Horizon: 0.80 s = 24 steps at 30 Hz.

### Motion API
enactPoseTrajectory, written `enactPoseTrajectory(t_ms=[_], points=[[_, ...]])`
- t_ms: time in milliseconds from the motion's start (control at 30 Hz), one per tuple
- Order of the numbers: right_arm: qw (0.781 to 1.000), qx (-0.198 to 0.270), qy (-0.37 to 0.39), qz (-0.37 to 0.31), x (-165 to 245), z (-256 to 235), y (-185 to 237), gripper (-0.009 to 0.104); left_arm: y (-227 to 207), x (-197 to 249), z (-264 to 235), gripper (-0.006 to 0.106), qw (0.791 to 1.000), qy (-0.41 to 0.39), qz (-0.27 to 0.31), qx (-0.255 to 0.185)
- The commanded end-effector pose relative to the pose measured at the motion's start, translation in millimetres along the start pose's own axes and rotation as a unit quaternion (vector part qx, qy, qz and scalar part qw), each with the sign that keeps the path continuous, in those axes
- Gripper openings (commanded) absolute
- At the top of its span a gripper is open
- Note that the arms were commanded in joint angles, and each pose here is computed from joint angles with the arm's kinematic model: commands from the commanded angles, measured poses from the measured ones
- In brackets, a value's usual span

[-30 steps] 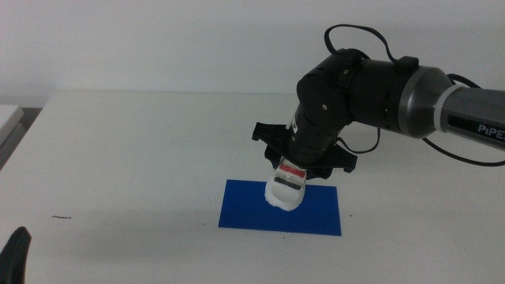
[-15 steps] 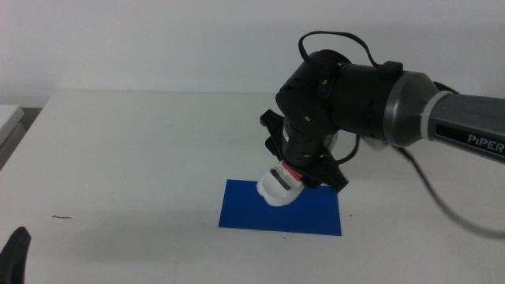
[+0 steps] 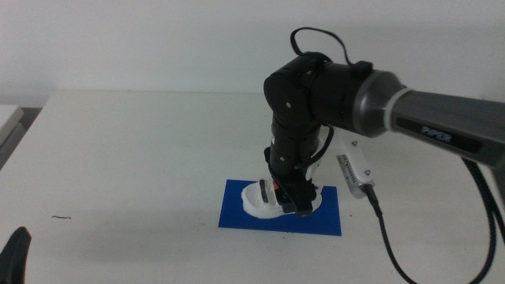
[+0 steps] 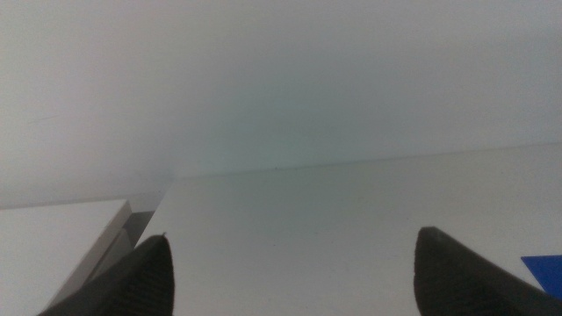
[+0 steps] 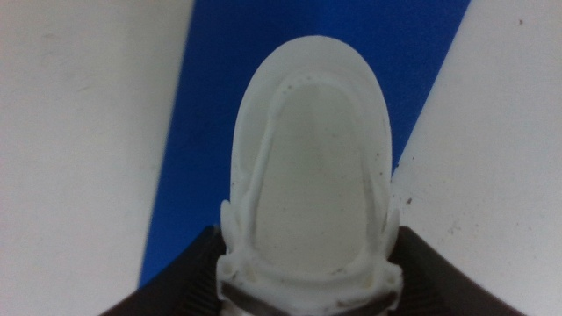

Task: Use one arm to grab the shoe from the table and place it on the mat.

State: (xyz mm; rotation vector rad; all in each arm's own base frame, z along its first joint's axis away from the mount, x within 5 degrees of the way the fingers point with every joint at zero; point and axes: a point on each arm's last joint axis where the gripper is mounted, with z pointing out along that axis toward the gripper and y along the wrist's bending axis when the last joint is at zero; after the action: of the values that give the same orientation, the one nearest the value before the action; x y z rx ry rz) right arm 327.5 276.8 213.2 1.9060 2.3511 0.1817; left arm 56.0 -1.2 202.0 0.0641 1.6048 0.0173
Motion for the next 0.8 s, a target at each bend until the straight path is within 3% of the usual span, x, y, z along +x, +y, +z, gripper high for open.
enactPoseTrajectory(t_ms=[0,767], points=[[1.000,0.017,-0.006,0.021,-2.5,4.8,4.3,0.016,-0.5,-0.8,0.4,0.094,1.000,-0.004,-0.002,0.004],[1.000,-0.014,0.004,0.024,-2.6,35.3,19.5,0.016,-0.5,-0.8,0.4,0.094,1.000,-0.004,-0.002,0.004]])
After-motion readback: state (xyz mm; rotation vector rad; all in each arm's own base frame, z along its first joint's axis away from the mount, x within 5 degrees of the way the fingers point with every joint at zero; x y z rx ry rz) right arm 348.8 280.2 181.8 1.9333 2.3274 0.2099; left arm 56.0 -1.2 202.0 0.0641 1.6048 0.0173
